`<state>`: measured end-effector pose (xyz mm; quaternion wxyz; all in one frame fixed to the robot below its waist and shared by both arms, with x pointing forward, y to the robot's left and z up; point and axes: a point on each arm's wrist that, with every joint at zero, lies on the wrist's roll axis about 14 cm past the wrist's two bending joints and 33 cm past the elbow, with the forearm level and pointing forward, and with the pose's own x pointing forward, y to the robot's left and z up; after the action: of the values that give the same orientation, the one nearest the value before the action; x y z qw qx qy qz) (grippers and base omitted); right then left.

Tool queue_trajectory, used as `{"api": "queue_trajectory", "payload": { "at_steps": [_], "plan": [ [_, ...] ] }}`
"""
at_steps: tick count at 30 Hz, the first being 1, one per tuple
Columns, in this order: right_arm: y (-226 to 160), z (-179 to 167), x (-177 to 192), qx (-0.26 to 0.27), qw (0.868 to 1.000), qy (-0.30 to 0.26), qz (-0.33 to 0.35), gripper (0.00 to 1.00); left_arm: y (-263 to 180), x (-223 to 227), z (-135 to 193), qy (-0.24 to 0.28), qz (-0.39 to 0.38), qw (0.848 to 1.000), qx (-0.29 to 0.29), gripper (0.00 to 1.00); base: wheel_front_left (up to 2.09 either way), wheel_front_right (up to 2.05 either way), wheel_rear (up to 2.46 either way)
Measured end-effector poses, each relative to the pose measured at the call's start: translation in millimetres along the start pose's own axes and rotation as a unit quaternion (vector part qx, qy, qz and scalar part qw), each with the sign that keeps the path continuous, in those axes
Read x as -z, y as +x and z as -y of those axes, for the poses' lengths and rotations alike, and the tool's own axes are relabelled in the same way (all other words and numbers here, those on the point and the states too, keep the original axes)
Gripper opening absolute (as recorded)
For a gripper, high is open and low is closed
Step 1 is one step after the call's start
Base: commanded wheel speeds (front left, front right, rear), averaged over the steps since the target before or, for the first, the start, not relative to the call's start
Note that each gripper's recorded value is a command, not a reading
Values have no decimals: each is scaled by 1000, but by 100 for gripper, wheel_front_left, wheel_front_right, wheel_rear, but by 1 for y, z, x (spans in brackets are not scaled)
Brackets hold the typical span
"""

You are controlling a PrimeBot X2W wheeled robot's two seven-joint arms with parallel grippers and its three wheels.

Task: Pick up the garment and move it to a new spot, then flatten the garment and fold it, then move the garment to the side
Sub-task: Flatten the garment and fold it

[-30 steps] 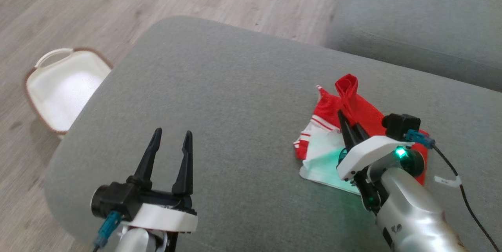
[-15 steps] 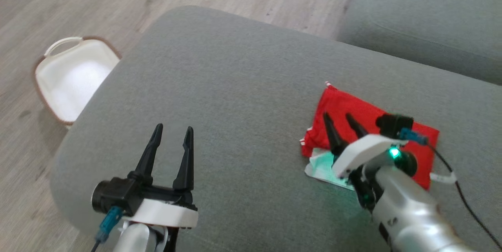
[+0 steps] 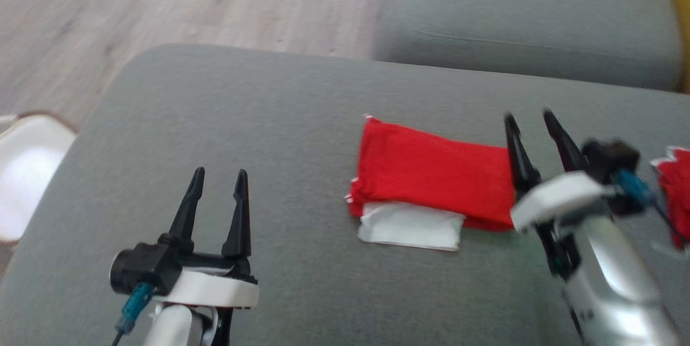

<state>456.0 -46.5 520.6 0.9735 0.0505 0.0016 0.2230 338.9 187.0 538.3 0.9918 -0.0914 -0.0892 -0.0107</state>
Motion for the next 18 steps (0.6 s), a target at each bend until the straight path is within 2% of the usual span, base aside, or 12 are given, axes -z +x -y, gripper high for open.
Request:
{"api": "queue_trajectory", "payload": {
  "at_steps": [7,12,18],
  "plan": [
    [-55,44,-7,80,996,-17,36,100,14,7,20,-6,-8,999,33,100,0,0,0],
    [-89,50,9,116,993,4,31,100,10,26,30,-12,-35,998,46,100,0,0,0],
    [-106,55,21,135,991,7,18,100,6,37,28,-14,-52,998,42,100,0,0,0]
  ]
}}
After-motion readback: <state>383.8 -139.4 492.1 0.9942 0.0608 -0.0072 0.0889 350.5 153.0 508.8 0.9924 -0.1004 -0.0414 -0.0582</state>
